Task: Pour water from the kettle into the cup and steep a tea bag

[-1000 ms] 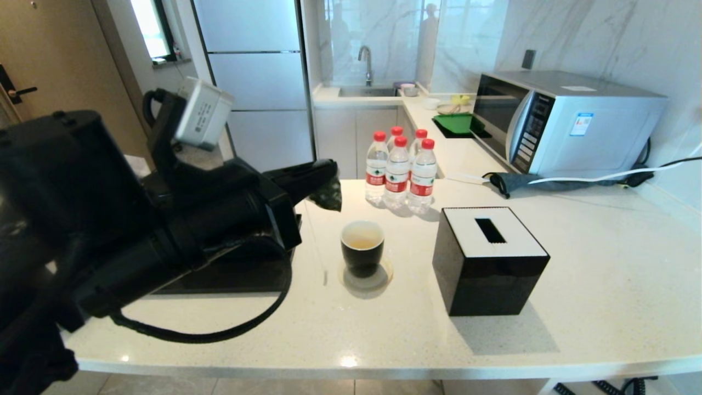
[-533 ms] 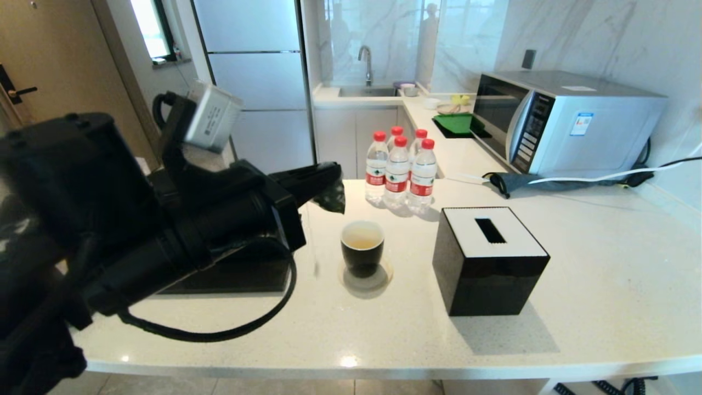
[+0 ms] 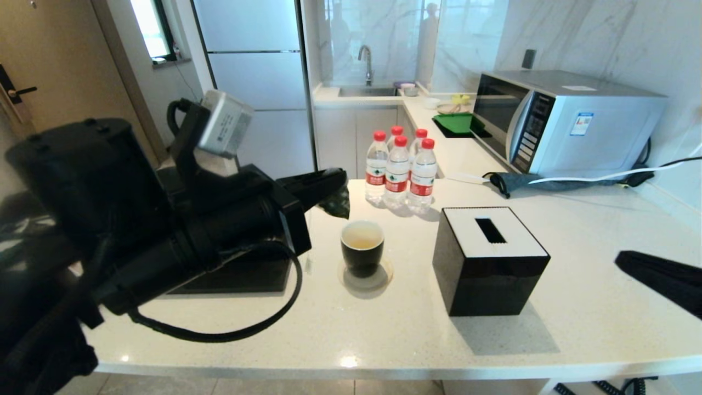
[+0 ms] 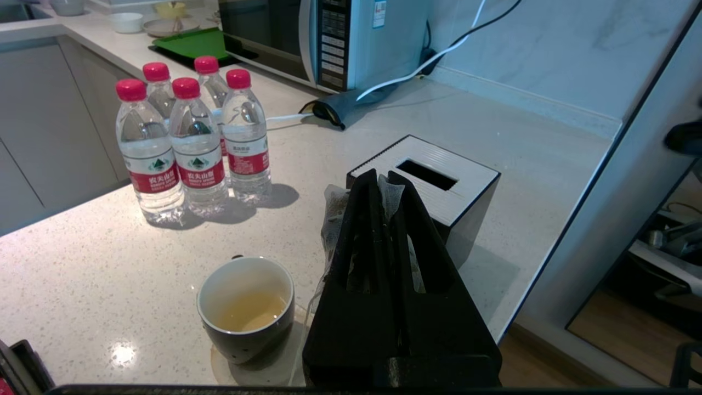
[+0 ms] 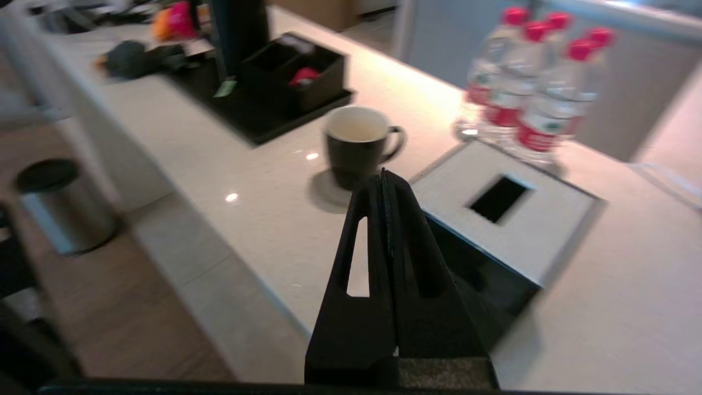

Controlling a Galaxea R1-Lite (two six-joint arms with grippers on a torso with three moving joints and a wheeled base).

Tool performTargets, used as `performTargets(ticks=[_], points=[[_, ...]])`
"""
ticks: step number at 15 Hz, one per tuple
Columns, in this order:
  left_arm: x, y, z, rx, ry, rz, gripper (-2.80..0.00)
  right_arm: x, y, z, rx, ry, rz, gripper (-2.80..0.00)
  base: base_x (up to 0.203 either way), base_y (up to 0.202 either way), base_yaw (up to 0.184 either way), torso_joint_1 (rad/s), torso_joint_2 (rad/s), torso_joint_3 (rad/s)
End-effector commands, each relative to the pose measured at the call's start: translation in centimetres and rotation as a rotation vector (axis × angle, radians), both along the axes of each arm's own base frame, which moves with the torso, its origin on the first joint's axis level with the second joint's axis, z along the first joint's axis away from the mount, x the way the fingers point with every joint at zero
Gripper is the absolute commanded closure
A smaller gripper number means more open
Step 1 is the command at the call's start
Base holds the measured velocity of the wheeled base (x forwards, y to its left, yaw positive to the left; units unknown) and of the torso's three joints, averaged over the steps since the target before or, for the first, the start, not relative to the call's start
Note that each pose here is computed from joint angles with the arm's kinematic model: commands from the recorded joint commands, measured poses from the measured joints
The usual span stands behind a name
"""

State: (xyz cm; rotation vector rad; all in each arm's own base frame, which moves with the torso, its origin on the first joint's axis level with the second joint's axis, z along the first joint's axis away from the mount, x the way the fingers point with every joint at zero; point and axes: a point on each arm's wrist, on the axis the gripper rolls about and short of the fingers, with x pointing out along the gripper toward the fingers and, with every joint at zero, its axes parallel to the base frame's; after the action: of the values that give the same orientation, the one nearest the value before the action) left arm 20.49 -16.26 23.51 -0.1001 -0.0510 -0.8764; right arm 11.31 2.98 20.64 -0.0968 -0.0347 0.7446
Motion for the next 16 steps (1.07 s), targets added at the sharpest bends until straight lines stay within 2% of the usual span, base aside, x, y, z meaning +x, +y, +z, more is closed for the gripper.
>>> performTargets(ticks=[1, 4, 6, 9, 10, 16], points=[[0.2, -0.1, -0.2, 0.003, 0.004, -0.001, 0.0, 3.6, 2.0, -1.7, -0.023, 0.115, 0.106, 0.0, 0.0, 0.0, 0.0, 0.0, 0.0, 0.0], [0.4, -0.2, -0.2, 0.002, 0.005, 0.001, 0.0, 7.2, 5.4, -2.8, -0.025, 0.113, 0.22, 0.0, 0.0, 0.0, 0.0, 0.0, 0.0, 0.0], [0.4, -0.2, -0.2, 0.001, 0.004, 0.002, 0.0, 9.3, 8.6, -2.6, -0.001, 0.099, 0.316, 0.0, 0.0, 0.0, 0.0, 0.0, 0.0, 0.0], [0.3, -0.2, -0.1, -0.001, 0.001, 0.004, 0.0, 11.7, 12.6, -2.5, 0.016, 0.088, 0.405, 0.0, 0.0, 0.0, 0.0, 0.0, 0.0, 0.0], [0.3, -0.2, 0.0, -0.002, -0.001, 0.004, 0.0, 11.9, 13.8, -2.5, 0.017, 0.085, 0.436, -2.8, 0.0, 0.0, 0.0, 0.0, 0.0, 0.0], [0.0, 0.0, 0.4, -0.012, -0.013, 0.005, 0.0, 11.8, 16.8, -3.2, 0.013, 0.089, 0.521, -2.8, 0.0, 0.0, 0.0, 0.0, 0.0, 0.0]])
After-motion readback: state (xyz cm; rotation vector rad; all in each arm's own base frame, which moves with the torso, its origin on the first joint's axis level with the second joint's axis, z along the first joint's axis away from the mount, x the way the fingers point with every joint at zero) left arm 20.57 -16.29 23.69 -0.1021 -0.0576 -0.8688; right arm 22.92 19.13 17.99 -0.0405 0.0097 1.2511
